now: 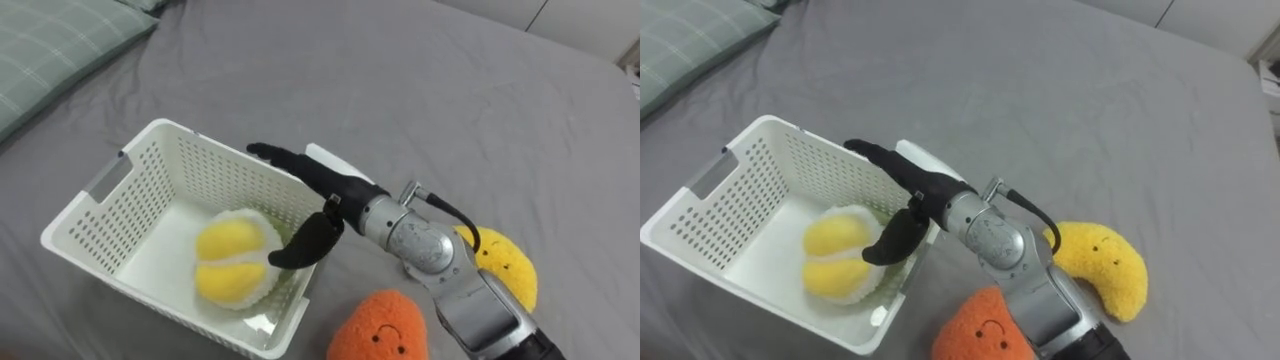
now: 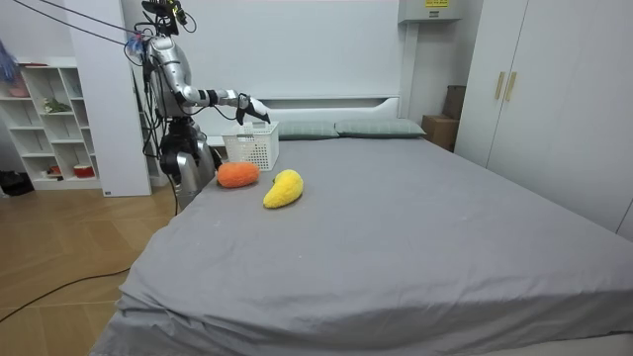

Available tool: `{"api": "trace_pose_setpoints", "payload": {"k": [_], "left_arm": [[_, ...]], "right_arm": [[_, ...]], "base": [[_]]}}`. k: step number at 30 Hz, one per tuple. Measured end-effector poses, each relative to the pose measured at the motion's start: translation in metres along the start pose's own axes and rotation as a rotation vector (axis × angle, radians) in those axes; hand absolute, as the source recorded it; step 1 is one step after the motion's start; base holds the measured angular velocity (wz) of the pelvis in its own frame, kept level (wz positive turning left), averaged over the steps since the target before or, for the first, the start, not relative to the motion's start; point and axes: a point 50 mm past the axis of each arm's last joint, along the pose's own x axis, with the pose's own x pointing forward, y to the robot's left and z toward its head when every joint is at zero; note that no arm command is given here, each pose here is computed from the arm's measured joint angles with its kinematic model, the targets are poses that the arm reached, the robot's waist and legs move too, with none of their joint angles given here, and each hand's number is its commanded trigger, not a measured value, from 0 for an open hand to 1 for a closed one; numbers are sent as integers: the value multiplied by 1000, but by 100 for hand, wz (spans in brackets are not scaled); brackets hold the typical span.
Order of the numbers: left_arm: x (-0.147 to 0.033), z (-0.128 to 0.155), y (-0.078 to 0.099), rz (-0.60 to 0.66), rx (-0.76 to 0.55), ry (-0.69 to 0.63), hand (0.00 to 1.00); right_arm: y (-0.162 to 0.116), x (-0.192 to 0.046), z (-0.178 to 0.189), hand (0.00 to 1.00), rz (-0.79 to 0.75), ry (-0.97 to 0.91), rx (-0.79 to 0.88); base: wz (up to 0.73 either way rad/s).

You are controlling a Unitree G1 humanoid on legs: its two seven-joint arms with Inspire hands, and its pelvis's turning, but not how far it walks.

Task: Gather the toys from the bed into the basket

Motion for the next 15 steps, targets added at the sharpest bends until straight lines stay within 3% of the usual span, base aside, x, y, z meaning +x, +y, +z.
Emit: {"api": "trace_pose_setpoints", "payload": {"k": [15], "left_arm": [[1, 3, 7, 17, 0, -19, 0]], "right_arm": [[-2, 1, 3, 0, -61, -32, 70]], "base": [[3]]}}
